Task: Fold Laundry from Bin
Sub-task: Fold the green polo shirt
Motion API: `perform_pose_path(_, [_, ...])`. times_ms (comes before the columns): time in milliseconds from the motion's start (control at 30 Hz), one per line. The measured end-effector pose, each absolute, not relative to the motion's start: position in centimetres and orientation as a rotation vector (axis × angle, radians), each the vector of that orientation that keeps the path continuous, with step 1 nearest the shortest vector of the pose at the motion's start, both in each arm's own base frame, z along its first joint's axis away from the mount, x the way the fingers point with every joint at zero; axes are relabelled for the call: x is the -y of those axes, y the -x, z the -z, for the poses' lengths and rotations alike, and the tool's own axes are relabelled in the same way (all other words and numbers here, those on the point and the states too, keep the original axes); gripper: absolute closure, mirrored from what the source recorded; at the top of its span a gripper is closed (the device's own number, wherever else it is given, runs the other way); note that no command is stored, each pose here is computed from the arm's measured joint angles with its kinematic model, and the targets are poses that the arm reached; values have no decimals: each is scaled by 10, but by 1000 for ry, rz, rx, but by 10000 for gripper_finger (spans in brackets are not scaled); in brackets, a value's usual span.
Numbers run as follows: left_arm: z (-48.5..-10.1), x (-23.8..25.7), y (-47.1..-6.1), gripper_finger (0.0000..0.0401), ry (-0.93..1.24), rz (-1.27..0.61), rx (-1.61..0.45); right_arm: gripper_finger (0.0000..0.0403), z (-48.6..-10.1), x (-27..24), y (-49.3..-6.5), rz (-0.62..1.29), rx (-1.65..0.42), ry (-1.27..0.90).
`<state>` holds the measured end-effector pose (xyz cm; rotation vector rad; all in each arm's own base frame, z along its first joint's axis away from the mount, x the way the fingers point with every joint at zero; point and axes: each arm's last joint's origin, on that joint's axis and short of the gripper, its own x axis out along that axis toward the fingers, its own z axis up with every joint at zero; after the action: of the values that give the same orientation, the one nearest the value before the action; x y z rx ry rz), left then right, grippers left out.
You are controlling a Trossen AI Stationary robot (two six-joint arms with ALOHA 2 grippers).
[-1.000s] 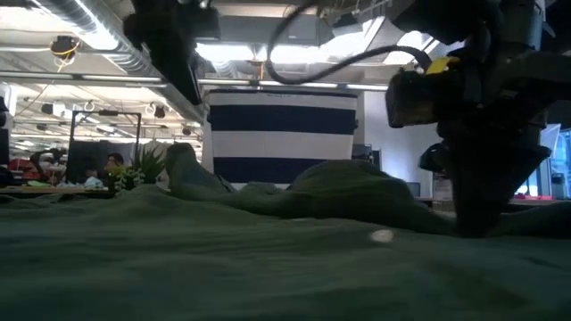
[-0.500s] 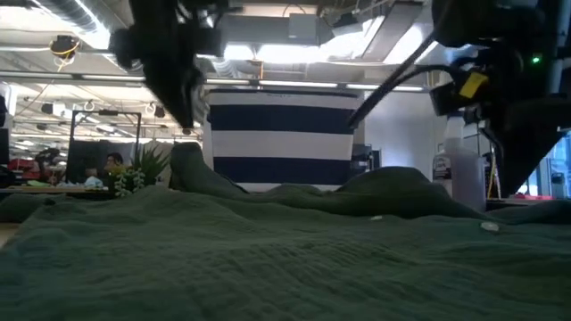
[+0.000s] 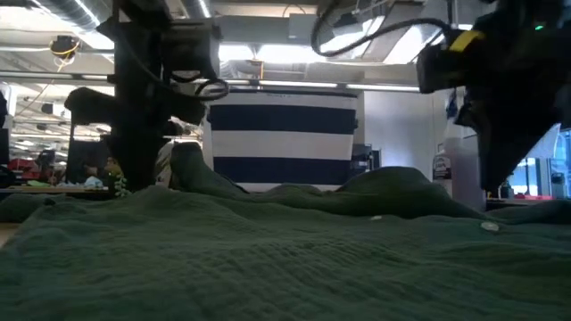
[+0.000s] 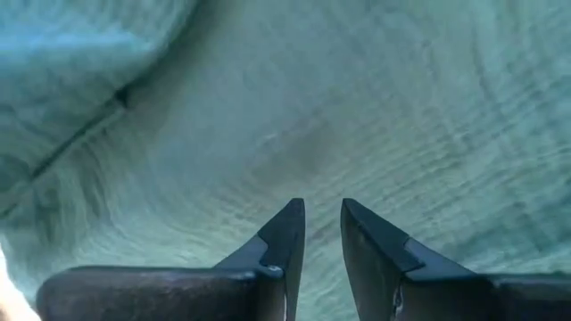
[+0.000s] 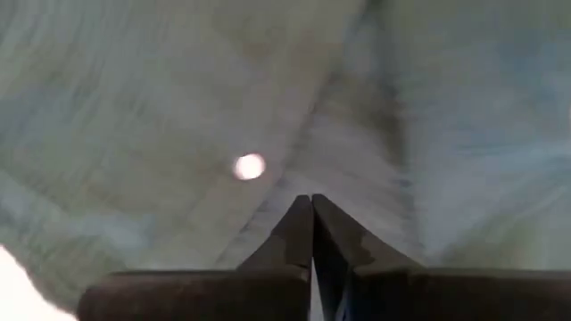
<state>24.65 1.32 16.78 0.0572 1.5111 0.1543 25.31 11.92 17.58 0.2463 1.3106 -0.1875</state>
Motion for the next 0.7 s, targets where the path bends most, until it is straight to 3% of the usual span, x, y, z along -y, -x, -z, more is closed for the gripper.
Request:
perform_pose_path(400, [-155, -10, -239, 329, 134, -187, -1523, 403, -148, -129, -235, 352, -1573, -237])
perform_pose_path(700, [-156, 12, -247, 329, 228, -23, -1449, 402, -149, -103, -230, 553, -1659, -195])
